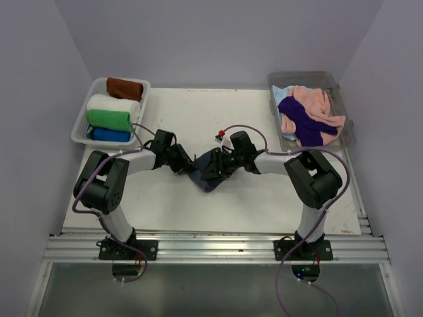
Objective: Roll the towels
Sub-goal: Roll the towel
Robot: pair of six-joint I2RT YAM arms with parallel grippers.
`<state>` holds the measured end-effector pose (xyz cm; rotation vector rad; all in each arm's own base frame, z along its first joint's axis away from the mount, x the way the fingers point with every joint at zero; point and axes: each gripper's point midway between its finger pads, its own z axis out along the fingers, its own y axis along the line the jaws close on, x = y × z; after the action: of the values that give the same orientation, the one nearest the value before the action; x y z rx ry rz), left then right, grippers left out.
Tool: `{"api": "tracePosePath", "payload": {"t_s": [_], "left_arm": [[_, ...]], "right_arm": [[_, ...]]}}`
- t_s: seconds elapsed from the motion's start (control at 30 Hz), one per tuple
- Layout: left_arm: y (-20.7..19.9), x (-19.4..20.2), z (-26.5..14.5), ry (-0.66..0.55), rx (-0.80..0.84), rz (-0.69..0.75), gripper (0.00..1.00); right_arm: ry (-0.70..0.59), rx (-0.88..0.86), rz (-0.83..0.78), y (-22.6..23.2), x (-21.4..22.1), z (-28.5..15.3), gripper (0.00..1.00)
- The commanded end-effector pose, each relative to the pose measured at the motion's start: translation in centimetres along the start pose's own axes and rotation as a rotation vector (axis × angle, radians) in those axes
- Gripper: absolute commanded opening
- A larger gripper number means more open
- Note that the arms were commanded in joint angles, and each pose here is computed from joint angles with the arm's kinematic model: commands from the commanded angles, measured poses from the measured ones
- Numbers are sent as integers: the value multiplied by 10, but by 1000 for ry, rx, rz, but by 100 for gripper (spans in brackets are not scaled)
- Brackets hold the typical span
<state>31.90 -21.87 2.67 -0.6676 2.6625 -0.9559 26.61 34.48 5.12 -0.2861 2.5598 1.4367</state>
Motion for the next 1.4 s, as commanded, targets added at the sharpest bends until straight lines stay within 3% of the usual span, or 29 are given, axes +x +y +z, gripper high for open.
{"api": "tracePosePath", "payload": {"t_s": [0.0,0.3,0.37,0.47,0.53,0.57,0.93,1.1,1.2,1.23,1.27,1.37], "left_arm": [[22,6,10,10,-66,4,28],[26,8,10,16,-74,0,27],[27,8,10,16,-76,1,27],[30,10,10,19,-83,0,27],[30,10,9,17,-84,3,27],[31,9,9,14,-88,4,27],[34,10,11,26,-103,15,27],[33,9,11,31,-100,25,27],[32,10,11,32,-98,29,27],[32,10,11,33,-99,28,27],[32,10,10,32,-99,28,27],[31,10,9,35,-98,31,27]], "right_arm": [[-23,50,-96,13,3,-14,49],[44,85,-169,17,27,-7,49],[49,92,-177,17,29,-3,42],[42,122,-156,10,30,-3,14],[35,135,-143,7,31,-4,1],[32,144,-139,4,32,-4,0],[80,251,-58,-45,53,1,0],[75,327,-73,-55,63,-16,0],[34,349,-140,-41,53,-32,12],[19,360,-166,-36,50,-37,26],[-14,392,-197,-32,42,-42,31],[-52,466,-319,-11,36,-57,38]]}}
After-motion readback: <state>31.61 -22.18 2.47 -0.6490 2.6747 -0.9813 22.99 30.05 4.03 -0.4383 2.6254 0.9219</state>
